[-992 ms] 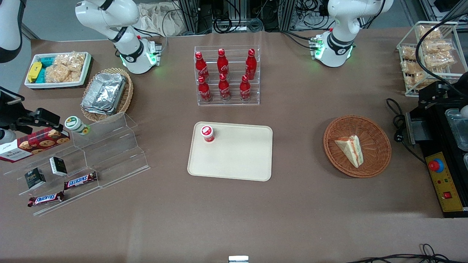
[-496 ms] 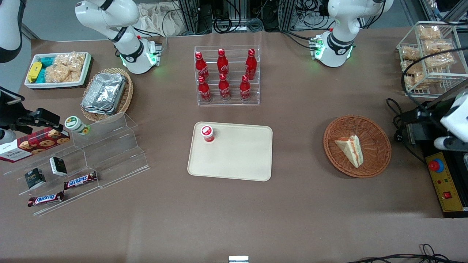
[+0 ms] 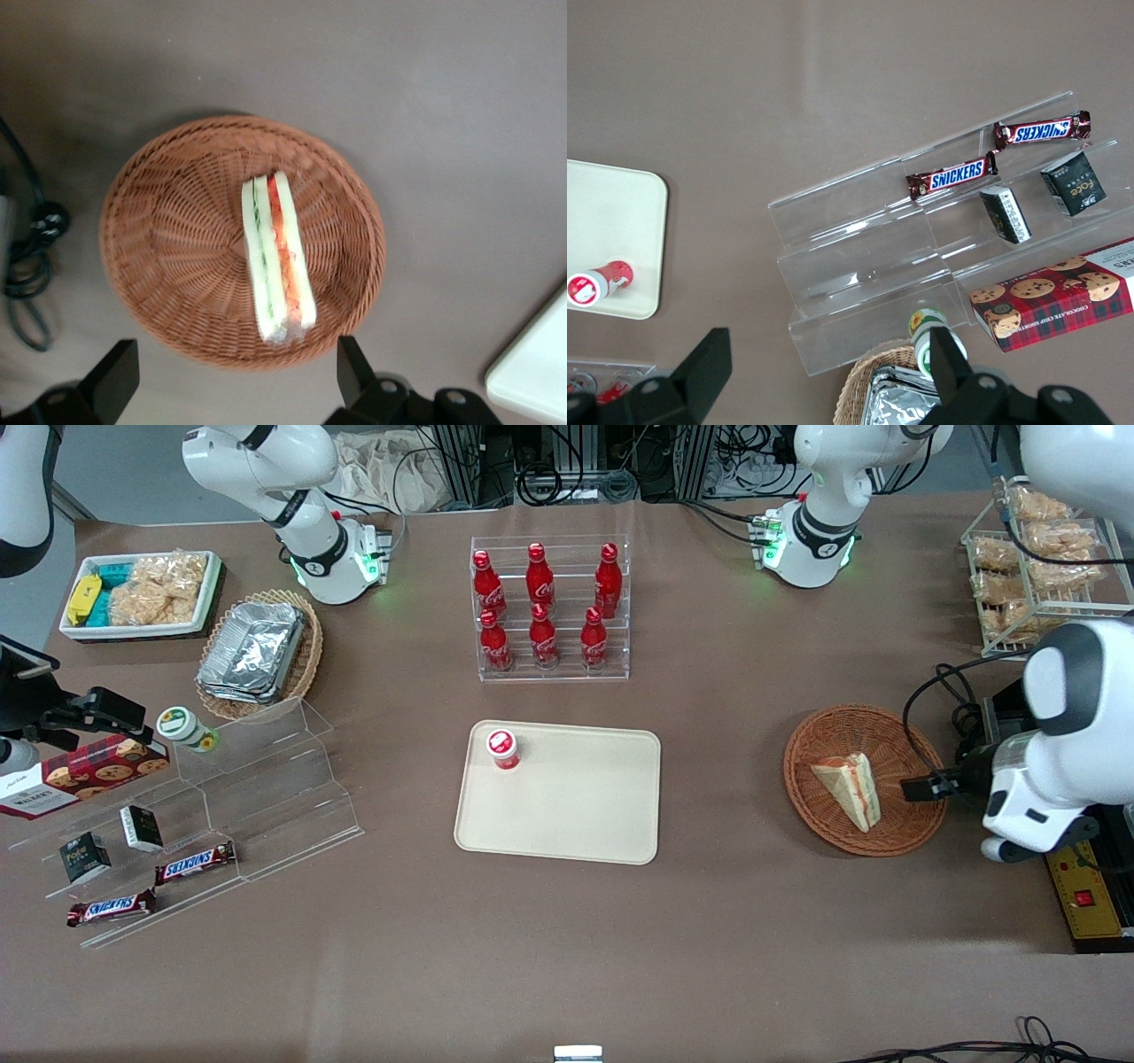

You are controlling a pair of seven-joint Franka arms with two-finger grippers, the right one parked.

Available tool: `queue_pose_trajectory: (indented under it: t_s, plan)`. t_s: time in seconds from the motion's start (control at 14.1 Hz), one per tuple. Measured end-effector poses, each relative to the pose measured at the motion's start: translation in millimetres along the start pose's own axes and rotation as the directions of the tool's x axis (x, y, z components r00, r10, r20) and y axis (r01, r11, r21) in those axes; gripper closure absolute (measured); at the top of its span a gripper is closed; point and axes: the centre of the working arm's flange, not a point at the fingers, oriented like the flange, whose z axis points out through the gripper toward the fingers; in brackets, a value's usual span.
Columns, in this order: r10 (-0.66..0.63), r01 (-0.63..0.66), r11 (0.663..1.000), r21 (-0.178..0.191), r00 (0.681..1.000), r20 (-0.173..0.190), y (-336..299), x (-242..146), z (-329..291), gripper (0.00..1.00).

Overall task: Place sandwich from basket to tray
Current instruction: 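Lower the open left gripper over the sandwich in the wicker basket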

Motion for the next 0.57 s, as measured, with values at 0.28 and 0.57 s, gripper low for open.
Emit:
queue_pose_trajectory:
  t_s: [0.28, 0.57]
  plan:
    - [-0.067, 0.067, 0.998, -0.001, 0.998, 0.001, 0, -7, 62, 0.0]
    - [-0.074, 0.074, 0.997, -0.013, 0.997, -0.023, -3, -14, 101, 0.0]
